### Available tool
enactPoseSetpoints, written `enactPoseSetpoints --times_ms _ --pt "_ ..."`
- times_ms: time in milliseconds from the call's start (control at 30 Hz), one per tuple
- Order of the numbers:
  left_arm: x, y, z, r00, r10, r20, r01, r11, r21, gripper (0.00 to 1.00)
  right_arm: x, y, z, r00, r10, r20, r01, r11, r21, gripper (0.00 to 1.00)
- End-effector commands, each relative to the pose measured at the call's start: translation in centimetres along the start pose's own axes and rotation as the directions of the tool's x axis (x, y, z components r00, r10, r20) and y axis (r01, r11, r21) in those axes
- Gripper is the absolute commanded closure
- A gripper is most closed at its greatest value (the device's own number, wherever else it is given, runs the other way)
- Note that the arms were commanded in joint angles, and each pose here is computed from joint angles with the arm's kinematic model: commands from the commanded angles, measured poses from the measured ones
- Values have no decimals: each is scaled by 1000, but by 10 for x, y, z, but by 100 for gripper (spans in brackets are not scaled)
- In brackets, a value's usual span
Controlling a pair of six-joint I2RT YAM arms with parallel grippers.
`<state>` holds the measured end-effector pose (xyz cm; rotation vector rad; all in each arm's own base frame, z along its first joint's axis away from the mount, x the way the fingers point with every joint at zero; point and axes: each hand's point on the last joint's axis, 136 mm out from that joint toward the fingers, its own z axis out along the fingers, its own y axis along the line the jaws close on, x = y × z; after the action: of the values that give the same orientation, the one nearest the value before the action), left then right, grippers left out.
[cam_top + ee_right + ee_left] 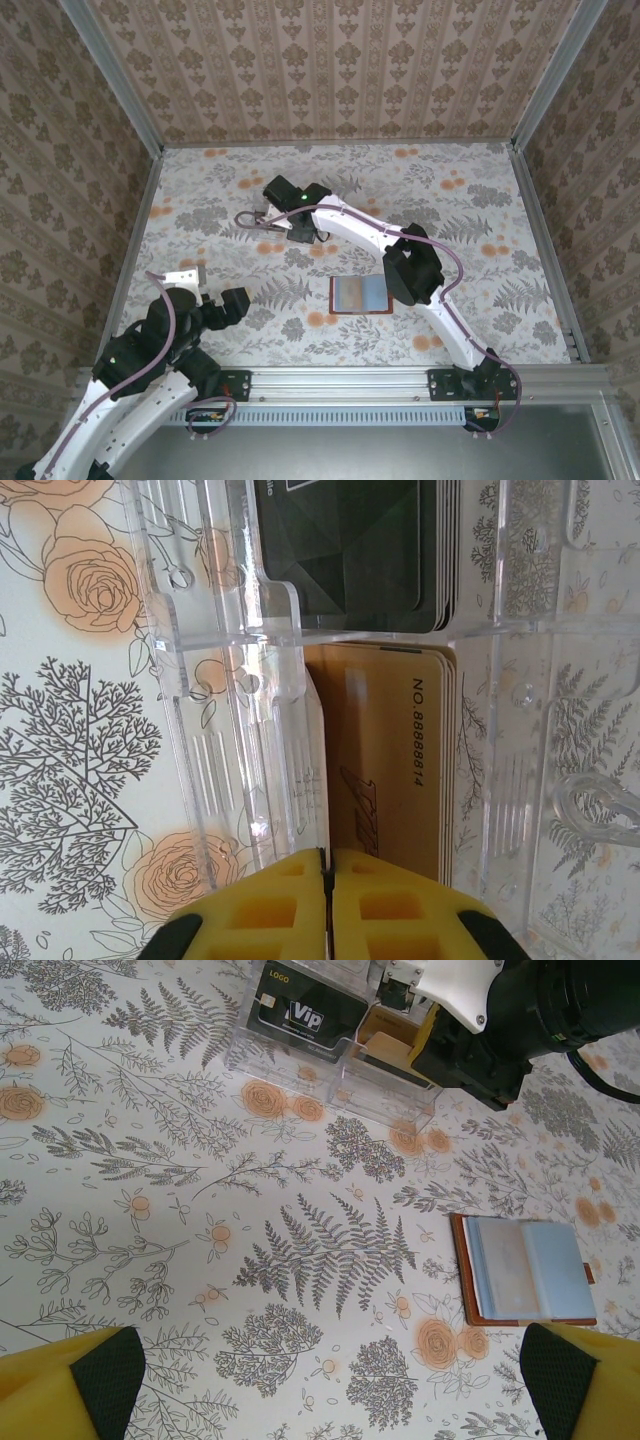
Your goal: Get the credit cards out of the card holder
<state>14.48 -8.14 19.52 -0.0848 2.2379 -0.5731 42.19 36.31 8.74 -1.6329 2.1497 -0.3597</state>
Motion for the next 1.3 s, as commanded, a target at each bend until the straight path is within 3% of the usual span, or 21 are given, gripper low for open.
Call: enactPoseSetpoints --times_ms 0,33,100,200,467,1033,1267 --pt "-5 1 -4 1000 -13 16 13 1000 -11 0 4 1 10 1000 -6 -16 6 1000 2 96" --pt "-6 0 -4 1000 -14 16 14 1000 -8 0 5 0 12 1000 -5 -20 5 1000 6 93" --pt "-5 1 -4 1000 -13 15 13 1000 -10 0 5 -3 13 1000 -1 -23 2 1000 25 73" --pt "-5 0 -4 1000 -12 16 12 1000 -5 0 6 -12 14 1000 1 -30 2 997 79 66" --pt "-6 0 -4 1000 -11 18 11 1000 -4 0 3 -38 5 999 46 7 -47 984 171 65" --pt "-5 0 -3 1000 -12 16 12 1000 -4 0 -1 -51 -25 991 101 91 -118 974 196 67" --pt "-5 -1 -3 1000 -9 15 9 1000 0 0 5 -49 -10 995 86 56 -96 973 208 66"
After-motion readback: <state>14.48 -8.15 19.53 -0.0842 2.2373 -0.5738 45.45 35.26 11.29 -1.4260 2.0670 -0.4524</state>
